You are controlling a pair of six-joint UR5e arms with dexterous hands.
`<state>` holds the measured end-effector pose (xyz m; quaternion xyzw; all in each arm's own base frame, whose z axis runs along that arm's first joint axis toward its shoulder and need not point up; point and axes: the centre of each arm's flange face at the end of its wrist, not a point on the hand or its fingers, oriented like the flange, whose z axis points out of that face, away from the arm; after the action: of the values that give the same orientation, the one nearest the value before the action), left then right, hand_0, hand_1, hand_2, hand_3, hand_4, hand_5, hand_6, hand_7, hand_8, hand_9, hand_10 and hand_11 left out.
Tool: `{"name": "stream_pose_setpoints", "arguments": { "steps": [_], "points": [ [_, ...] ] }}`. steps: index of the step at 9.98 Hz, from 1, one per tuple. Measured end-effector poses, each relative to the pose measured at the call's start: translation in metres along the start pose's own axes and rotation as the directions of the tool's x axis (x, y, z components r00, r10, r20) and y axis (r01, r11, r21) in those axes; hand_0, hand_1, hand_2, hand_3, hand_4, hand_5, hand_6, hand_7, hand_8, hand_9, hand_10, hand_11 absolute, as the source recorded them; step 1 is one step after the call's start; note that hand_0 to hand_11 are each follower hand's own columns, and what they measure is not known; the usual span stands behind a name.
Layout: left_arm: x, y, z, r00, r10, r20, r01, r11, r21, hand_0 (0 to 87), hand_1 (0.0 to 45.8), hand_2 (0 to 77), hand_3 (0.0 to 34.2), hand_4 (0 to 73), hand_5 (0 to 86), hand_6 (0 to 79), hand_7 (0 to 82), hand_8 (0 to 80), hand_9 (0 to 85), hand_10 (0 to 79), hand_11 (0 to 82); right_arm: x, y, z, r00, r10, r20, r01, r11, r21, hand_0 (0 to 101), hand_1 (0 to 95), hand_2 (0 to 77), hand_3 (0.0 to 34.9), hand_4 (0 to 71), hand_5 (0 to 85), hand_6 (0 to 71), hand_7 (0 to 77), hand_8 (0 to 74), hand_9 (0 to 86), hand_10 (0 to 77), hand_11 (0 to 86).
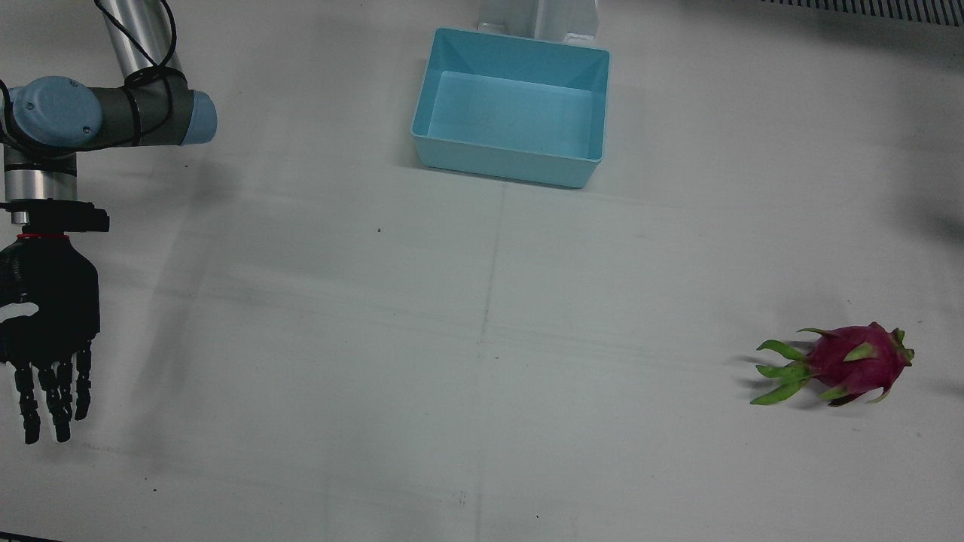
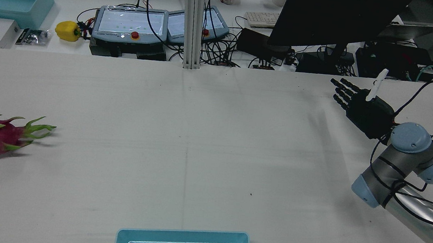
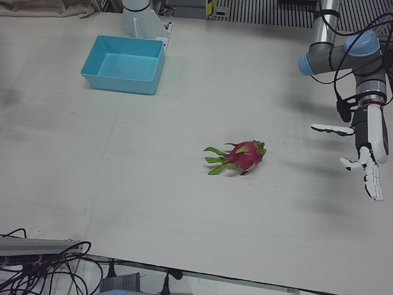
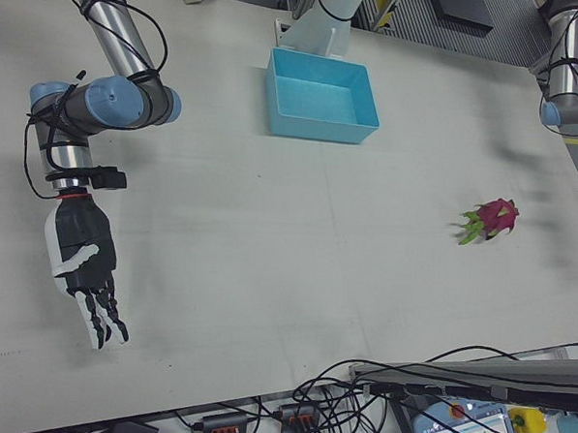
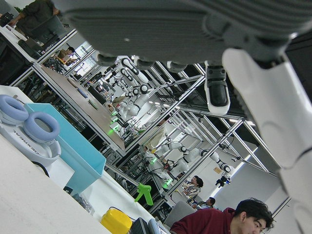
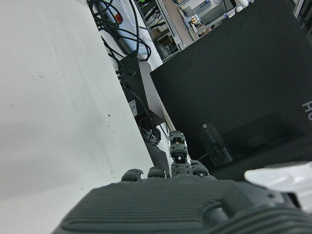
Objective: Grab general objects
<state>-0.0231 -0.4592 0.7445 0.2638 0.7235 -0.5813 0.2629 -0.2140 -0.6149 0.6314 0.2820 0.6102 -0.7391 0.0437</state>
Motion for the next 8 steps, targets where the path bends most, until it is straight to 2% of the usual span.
{"name": "stream_pose_setpoints", "arguments": {
  "steps": [1,2,3,5,6,7,8],
  "points": [
    [0.0002,0.0005,0.0002,1.000,-0.001,-0.006,0.001,1.000,-0.007,51.5,0.0,12.0,18.6,0.5,72.5,0.5,1.6,1.1,1.1,0.5,1.6,0.0000,0.0000,0.0000,1.000,0.000,0.000,0.000,1.000,0.000,0,6.5,1.6,0.0,0.0,0.0,0.0,0.0,0.0,1.1,0.0,1.1],
    [0.0001,0.0009,0.0005,1.000,-0.002,-0.009,0.002,1.000,-0.012,51.4,0.0,20.7,21.4,0.5,72.5,0.5,1.6,1.1,1.1,0.5,1.6,0.0000,0.0000,0.0000,1.000,0.000,0.000,0.000,1.000,0.000,0,6.5,1.6,0.0,0.0,0.0,0.0,0.0,0.0,1.1,0.0,1.1],
    [-0.0003,0.0009,0.0001,1.000,-0.003,-0.009,0.003,1.000,-0.013,51.4,0.0,20.7,21.4,0.5,72.5,0.5,1.6,1.1,1.1,0.5,1.6,0.0000,0.0000,0.0000,1.000,0.000,0.000,0.000,1.000,0.000,0,6.5,2.2,0.0,0.0,0.0,0.0,0.0,0.0,1.1,0.0,0.5],
    [-0.0004,0.0022,0.0010,1.000,-0.004,-0.012,0.004,1.000,-0.022,50.6,0.0,18.0,21.4,0.5,72.5,0.5,1.6,1.1,1.1,0.5,1.6,0.0000,0.0000,0.0000,1.000,0.000,0.000,0.000,1.000,0.000,0,6.5,1.6,0.0,0.0,0.0,0.0,0.0,0.0,1.1,0.0,0.5],
    [-0.0005,0.0020,0.0009,1.000,-0.004,-0.012,0.004,1.000,-0.022,50.5,0.0,3.8,22.1,0.5,72.5,0.5,1.6,1.1,1.1,0.5,1.6,0.0000,0.0000,0.0000,1.000,0.000,0.000,0.000,1.000,0.000,0,6.5,1.6,0.0,0.0,0.0,0.0,0.0,0.0,1.1,0.0,0.5],
    [-0.0005,0.0025,0.0013,1.000,-0.004,-0.013,0.004,1.000,-0.025,50.1,0.0,4.4,23.1,1.1,72.5,0.5,1.6,1.1,1.1,0.5,1.6,0.0000,0.0000,0.0000,1.000,0.000,0.000,0.000,1.000,0.000,0,6.5,1.6,0.0,0.0,0.0,0.0,0.0,0.0,1.1,0.0,0.5],
    [-0.0006,0.0031,0.0017,1.000,-0.004,-0.013,0.004,1.000,-0.028,47.9,0.0,4.9,25.1,7.1,72.0,0.5,1.6,1.1,1.1,0.5,1.6,0.0000,0.0000,0.0000,1.000,0.000,0.000,0.000,1.000,0.000,0,6.5,2.2,0.0,0.0,0.0,0.0,0.0,0.0,1.1,0.0,0.5]
  ]
}}
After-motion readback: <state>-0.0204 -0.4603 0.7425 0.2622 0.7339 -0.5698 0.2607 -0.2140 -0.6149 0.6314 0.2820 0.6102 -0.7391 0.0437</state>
